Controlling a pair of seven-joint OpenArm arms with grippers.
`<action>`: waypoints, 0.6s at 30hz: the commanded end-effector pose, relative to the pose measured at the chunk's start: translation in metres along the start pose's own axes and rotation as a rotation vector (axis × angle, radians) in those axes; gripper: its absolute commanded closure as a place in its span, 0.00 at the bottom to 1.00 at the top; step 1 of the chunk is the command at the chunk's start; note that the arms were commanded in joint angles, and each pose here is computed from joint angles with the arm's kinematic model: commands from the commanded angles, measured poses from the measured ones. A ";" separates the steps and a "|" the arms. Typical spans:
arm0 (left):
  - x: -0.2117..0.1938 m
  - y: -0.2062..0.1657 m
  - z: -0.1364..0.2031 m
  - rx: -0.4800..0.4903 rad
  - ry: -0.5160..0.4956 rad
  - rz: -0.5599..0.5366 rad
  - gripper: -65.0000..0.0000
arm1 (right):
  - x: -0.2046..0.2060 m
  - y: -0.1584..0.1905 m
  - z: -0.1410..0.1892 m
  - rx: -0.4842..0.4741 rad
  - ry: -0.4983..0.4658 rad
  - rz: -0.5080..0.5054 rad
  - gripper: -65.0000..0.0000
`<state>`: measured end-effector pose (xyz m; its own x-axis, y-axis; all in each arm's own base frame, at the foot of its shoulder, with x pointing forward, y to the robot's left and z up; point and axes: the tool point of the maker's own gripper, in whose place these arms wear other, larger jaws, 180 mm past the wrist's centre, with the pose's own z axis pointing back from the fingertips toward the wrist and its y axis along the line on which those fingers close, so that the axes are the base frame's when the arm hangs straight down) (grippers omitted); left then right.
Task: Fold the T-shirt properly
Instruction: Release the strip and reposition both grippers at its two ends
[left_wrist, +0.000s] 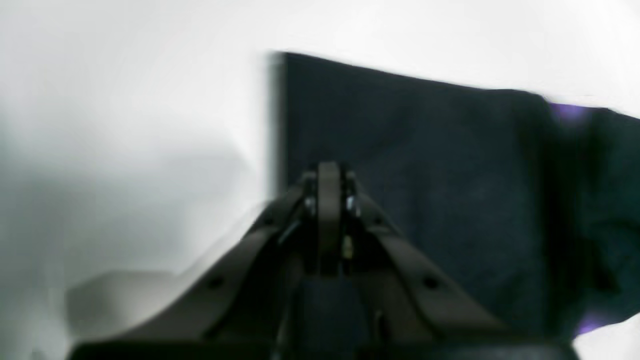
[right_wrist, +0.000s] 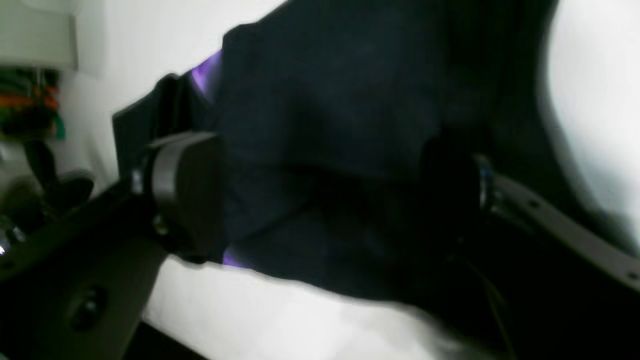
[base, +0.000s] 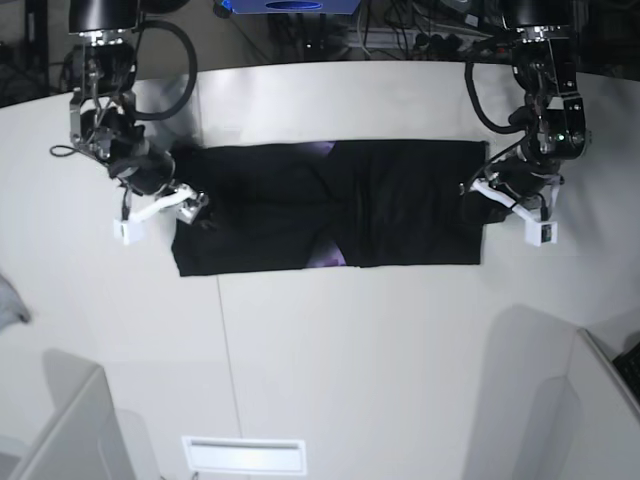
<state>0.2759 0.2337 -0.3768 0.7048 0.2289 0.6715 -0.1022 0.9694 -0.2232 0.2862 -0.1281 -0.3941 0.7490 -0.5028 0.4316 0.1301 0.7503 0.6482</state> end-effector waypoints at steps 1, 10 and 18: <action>0.014 0.019 0.009 0.037 -0.044 -0.007 1.00 | 0.019 0.001 0.002 0.016 -0.049 -0.002 0.15; -0.006 0.108 0.034 0.167 0.004 0.012 1.00 | 0.048 -0.007 0.014 -0.044 -0.120 0.121 0.21; -0.016 0.114 0.032 0.164 0.026 0.029 1.00 | 0.035 -0.045 -0.002 -0.130 -0.054 0.083 0.21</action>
<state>0.2228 0.3374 -0.4021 0.7395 0.2731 0.6153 -0.2445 0.9606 -0.1325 0.2995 -0.1767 -0.4195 0.7377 -0.4682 0.4865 0.1824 0.8319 0.5240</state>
